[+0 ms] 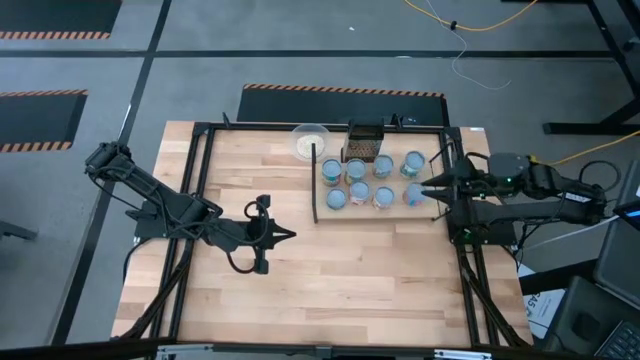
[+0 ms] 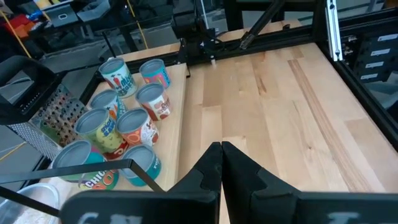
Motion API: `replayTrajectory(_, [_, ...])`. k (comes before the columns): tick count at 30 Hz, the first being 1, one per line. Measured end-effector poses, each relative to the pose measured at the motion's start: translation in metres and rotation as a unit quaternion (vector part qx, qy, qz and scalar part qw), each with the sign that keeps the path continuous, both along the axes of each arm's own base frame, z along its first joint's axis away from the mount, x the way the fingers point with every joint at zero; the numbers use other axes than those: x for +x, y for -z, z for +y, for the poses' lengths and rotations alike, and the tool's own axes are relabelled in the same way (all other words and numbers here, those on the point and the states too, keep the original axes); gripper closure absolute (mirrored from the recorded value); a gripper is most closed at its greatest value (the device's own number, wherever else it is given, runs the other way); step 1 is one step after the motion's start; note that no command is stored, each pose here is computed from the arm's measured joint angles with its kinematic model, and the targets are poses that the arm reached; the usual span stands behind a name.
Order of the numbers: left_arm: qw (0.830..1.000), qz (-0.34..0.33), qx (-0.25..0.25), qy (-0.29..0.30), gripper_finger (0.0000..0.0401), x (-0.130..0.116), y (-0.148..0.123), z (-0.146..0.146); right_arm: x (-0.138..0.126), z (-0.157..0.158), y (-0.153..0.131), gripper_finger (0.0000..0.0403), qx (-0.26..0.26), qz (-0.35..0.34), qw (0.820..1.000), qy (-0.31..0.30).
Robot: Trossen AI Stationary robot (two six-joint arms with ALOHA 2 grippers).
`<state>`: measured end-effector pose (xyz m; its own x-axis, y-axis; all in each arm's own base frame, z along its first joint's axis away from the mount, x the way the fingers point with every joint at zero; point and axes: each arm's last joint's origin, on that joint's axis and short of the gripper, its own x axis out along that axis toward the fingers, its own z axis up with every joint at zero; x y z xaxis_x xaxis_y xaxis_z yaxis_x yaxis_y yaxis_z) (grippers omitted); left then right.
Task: Pick and place cans onto a shelf
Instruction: Return to Home Position
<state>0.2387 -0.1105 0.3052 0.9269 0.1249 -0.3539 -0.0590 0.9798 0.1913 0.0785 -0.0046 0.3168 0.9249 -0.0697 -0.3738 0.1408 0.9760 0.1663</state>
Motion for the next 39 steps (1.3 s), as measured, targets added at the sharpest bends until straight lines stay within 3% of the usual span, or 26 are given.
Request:
replayTrajectory(6, [1.0, -0.014, -0.009, -0.002, 0.0401, 0.003, -0.003, 0.003, -0.015, 0.001, 0.03, 0.0279, 0.011, -0.033, 0.999, 0.004])
replayTrajectory(10, [0.999, -0.041, -0.004, 0.016, 0.0401, 0.011, -0.009, 0.012, -0.024, 0.002, 0.027, 0.0279, 0.018, -0.085, 0.996, -0.008])
replayTrajectory(21, [0.982, -0.179, 0.032, 0.057, 0.0401, 0.024, -0.044, 0.062, -0.032, 0.003, 0.024, 0.0279, 0.033, -0.119, 0.992, -0.022])
replayTrajectory(28, [0.977, -0.203, 0.048, 0.036, 0.0401, -0.008, -0.069, 0.093, -0.031, 0.003, 0.02, 0.0279, 0.024, -0.139, 0.99, -0.025])
replayTrajectory(39, [0.98, -0.176, 0.055, 0.071, 0.0401, -0.088, -0.081, 0.09, -0.031, 0.003, 0.02, 0.0279, 0.021, -0.138, 0.99, -0.026])
